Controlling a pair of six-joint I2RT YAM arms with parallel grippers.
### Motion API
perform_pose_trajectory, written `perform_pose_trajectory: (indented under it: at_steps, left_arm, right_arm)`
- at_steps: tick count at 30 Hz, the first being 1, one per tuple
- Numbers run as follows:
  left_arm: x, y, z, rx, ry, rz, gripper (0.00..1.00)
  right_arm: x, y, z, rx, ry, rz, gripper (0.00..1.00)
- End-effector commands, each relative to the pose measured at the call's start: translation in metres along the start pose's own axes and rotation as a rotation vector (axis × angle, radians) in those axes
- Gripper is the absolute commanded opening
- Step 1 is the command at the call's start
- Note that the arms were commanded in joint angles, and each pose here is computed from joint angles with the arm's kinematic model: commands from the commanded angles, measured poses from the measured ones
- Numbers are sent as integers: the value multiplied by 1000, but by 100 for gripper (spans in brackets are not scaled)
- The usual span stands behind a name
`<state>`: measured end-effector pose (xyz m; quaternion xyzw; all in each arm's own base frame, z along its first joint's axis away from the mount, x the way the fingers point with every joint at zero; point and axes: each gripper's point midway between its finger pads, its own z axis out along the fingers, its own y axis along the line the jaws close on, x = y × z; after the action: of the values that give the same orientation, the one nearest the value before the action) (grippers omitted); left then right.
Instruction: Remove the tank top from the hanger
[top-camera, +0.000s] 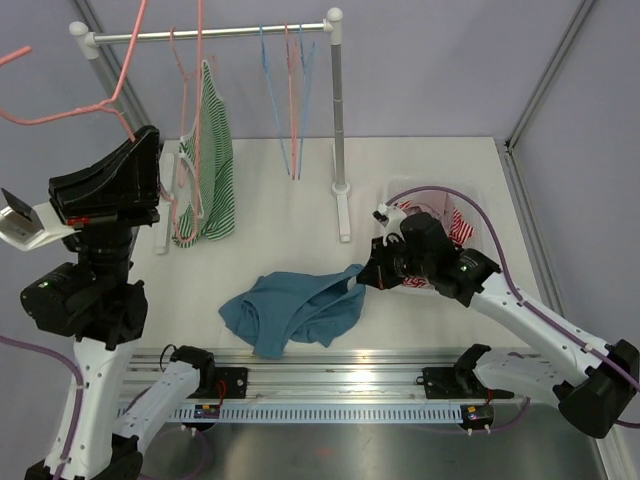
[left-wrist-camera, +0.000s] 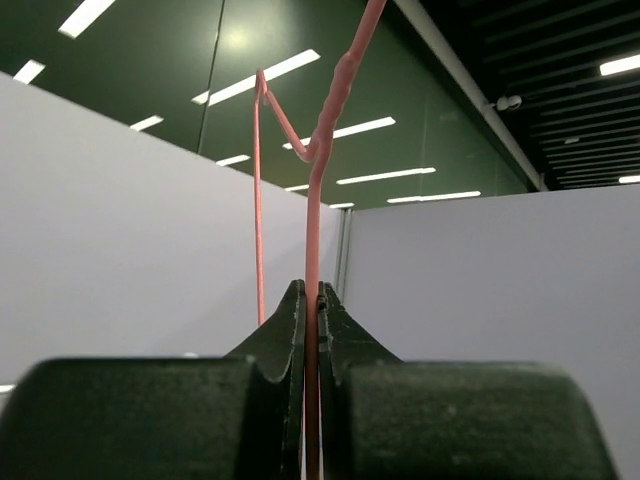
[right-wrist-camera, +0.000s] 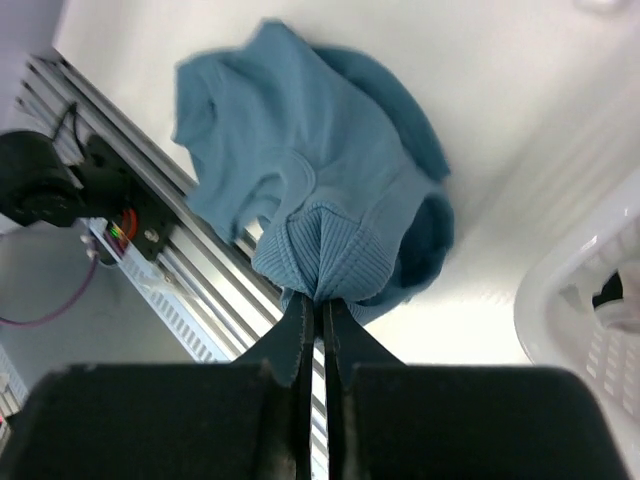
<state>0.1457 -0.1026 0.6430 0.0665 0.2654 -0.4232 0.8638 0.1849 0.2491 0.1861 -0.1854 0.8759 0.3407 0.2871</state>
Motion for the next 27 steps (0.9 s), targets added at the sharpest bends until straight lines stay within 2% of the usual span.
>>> perform_pose_trajectory:
  at_steps: [1,2,3,4,5,8,10,11,12,13,14,16,17,23,27]
  left_arm:
    - [9,21,-16,-173,137,48,0]
    - [8,24,-20,-202,166,76,0]
    - [27,37,-36,-281,265,65,0]
    - [23,39,-44,-321,273,76,0]
    - [39,49,-61,-379,360,84,0]
    - [48,64,-87,-486,433,110,0]
    - [61,75,-104,-555,509,114,0]
    - [75,85,-113,-593,579,119,0]
    - [76,86,-113,-602,599,121,0]
    - [81,91,-115,-623,627,126,0]
    - [98,101,-122,-664,706,120,0]
    - [98,105,-116,-680,740,126,0]
    - [112,114,-121,-712,799,120,0]
    - [126,130,-91,-689,833,143,0]
    - [158,160,-76,-719,903,154,0]
  right_arm:
    - [-56,38,-34,-52,-193,-72,0]
    - [-58,41,-35,-49,-202,-79,0]
    - [-55,48,-33,-55,-190,-96,0]
    - [-62,52,-34,-37,-217,-103,0]
    - [-62,56,-31,-26,-220,-111,0]
    - [-61,65,-11,48,-203,-143,1]
    - [-63,64,5,111,-204,-138,23]
    - [-59,71,11,105,-192,-150,38]
    - [-57,73,15,113,-186,-147,59]
    - [-59,71,21,148,-189,-134,99]
    - [-59,71,23,158,-192,-131,100]
    - [-63,66,23,194,-216,-118,100]
    - [-66,63,22,208,-231,-108,99]
    - [-68,58,4,202,-296,-94,100]
    - [-63,52,-1,209,-302,-78,100]
